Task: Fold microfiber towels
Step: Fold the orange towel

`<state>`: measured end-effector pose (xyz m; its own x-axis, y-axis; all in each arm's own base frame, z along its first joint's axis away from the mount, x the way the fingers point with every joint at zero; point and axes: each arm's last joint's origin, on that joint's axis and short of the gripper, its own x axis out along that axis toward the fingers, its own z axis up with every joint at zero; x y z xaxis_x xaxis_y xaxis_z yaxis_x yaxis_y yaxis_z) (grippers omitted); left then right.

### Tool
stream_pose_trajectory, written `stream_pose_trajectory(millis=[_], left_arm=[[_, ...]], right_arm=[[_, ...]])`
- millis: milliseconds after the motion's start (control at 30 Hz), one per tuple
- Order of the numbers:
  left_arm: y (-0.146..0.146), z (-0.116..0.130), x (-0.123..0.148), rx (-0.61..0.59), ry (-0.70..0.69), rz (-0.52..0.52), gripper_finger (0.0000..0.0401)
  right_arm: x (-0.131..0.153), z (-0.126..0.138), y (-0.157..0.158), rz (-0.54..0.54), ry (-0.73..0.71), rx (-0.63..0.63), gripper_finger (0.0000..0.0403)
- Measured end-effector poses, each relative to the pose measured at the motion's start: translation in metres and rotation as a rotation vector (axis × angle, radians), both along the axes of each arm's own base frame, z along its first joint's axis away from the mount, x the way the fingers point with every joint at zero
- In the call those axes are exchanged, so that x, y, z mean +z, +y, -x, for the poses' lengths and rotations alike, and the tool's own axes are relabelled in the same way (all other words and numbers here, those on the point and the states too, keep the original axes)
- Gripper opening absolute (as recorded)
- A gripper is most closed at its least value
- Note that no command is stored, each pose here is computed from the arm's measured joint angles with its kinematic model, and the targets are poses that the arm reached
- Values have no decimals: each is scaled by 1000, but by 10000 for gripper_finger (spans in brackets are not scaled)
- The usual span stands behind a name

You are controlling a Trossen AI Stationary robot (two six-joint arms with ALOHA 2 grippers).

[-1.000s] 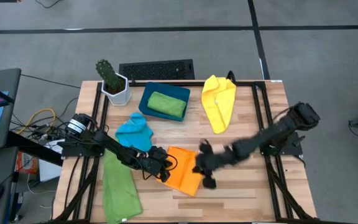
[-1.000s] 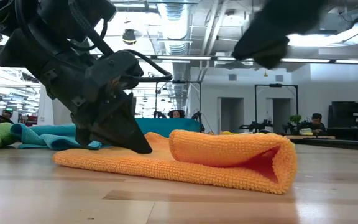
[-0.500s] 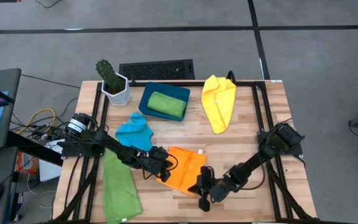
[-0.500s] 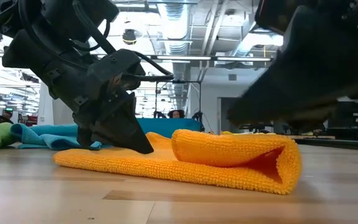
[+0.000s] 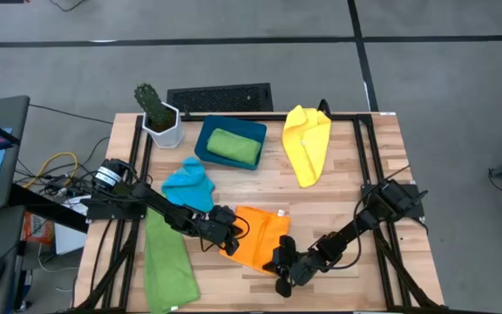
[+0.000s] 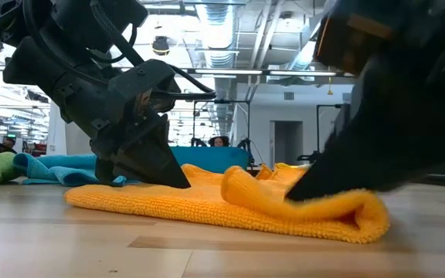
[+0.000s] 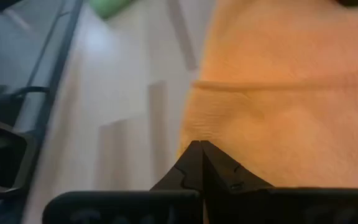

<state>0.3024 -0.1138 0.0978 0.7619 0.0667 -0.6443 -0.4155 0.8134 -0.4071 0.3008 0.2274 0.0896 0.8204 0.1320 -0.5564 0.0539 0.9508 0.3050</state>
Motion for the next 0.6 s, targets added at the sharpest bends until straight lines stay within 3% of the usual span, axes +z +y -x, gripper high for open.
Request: stream_pose_trajectory(millis=[200,300,600], left_arm=[[0,0,0,1,0,3,0],[0,0,0,1,0,3,0],[0,0,0,-1,2,10,0]], right_arm=[[37,-2,-2,80,-142,-39,22],[31,-5,-6,111,-143,-62,22],[-8,-13,-5,60,-149,-95,23]])
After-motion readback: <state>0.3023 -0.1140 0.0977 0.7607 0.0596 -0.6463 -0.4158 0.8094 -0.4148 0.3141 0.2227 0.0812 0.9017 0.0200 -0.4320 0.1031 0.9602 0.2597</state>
